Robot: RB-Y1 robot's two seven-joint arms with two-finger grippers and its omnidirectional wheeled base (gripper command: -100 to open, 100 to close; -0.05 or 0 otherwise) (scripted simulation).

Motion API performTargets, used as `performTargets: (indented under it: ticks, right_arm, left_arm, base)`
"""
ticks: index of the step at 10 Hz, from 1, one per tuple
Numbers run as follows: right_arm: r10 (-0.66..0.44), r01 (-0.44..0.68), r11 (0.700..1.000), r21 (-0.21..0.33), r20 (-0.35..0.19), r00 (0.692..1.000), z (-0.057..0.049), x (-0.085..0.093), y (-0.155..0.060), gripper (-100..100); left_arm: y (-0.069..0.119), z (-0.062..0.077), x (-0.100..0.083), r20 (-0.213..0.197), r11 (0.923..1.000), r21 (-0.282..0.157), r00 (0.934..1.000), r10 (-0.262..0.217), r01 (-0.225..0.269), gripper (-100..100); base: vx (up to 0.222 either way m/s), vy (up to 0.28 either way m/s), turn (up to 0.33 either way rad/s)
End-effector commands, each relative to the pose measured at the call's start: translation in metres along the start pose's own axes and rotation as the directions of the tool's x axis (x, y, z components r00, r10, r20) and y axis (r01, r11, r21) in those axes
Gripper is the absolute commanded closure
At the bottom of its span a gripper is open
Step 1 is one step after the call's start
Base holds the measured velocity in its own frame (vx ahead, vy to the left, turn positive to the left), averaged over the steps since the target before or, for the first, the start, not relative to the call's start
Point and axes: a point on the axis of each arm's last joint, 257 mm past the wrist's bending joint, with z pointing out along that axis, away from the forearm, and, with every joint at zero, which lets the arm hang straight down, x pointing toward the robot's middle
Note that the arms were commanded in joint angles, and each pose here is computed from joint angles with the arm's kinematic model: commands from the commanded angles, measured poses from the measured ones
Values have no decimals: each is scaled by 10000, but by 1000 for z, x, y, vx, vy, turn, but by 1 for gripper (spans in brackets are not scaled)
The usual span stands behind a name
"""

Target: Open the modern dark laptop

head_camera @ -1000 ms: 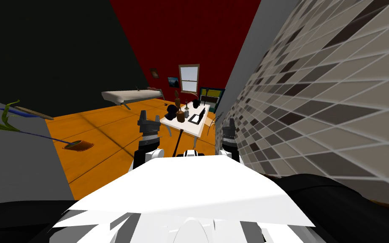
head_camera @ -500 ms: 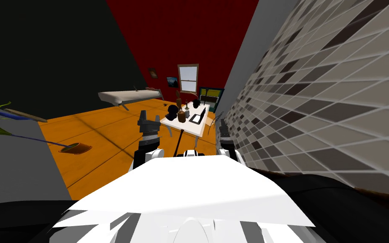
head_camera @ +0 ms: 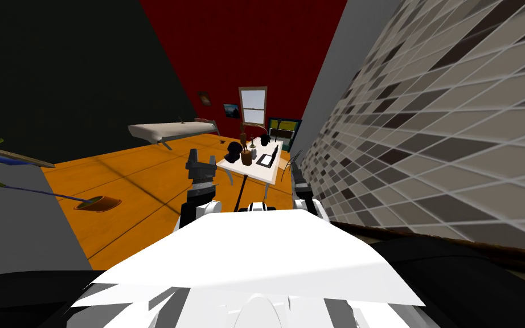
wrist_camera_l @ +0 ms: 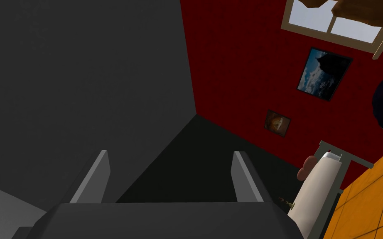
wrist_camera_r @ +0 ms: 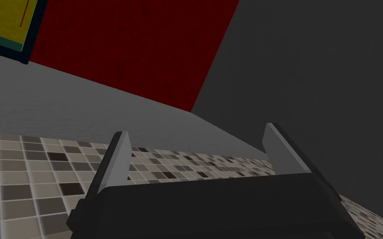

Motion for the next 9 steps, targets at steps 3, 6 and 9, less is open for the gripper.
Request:
performTargets:
  ticks: [3,6,9]
  right_arm:
    - [-1636,1680,9843,532,-784,9834,8,22,-26,-100]
    - [-2596,2685,9611,642,-1215,9581,11,33,-37,-100]
    - [-3692,3897,9160,950,-1802,9117,17,46,-60,-100]
  left_arm:
    - [0,0,0,0,10000,0,10000,0,0,0]
    - [0,0,0,0,10000,0,10000,-1,1,0]
    - [0,0,0,0,10000,0,10000,0,0,0]
  base:
    - [1,88,-43]
    - [-10,85,-37]
    - [1,79,-46]
